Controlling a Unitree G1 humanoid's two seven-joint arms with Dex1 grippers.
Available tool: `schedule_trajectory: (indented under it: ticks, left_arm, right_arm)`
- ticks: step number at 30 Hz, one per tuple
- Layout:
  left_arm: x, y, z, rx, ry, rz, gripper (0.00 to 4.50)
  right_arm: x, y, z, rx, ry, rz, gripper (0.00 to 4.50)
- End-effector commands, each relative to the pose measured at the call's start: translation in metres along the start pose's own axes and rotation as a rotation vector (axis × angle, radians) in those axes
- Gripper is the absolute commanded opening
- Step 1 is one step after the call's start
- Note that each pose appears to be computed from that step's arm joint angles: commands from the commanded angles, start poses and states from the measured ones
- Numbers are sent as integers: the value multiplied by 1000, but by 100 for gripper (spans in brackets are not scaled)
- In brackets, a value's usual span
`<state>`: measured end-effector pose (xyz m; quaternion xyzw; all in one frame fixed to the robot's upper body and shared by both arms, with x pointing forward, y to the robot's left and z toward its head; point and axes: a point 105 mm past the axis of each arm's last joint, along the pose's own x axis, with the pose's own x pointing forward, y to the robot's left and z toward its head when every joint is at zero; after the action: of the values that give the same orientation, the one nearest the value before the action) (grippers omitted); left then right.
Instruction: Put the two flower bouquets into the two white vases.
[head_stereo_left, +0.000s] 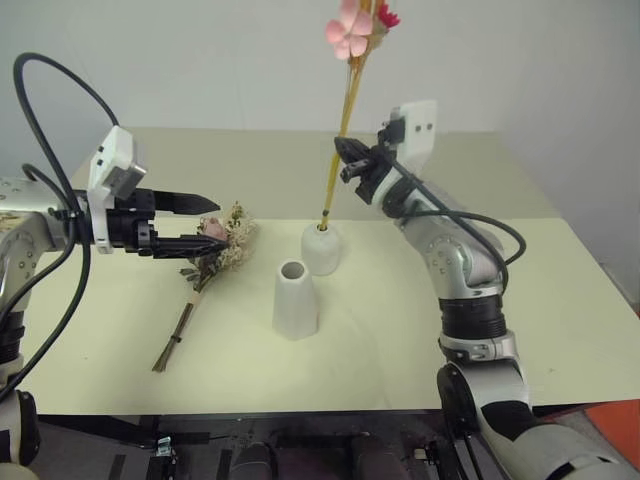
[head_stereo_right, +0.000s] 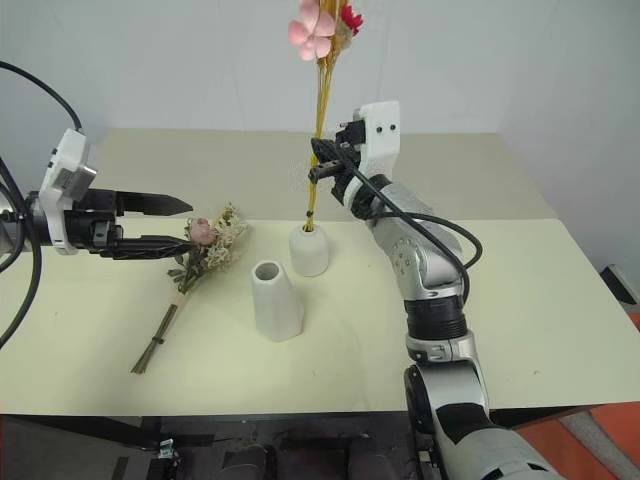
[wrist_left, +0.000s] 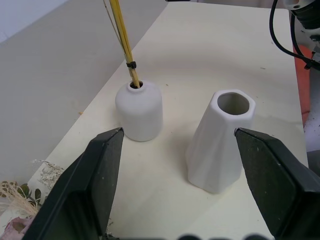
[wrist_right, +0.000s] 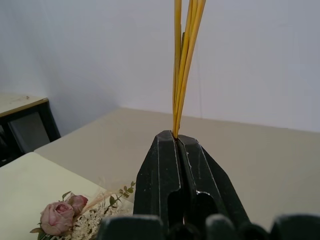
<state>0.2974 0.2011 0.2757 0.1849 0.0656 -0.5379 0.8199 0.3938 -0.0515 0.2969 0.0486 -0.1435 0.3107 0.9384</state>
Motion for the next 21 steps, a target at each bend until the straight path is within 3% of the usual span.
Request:
schedule_trajectory:
  ticks: [1,21]
  left_arm:
    - [-9,-2,13,53,-15,15,385]
    - [-6,-2,11,52,-15,9,385]
  right_arm:
    - [0,0,8,-32,-38,8,1]
    - [1,1,23,23,-81,2,1]
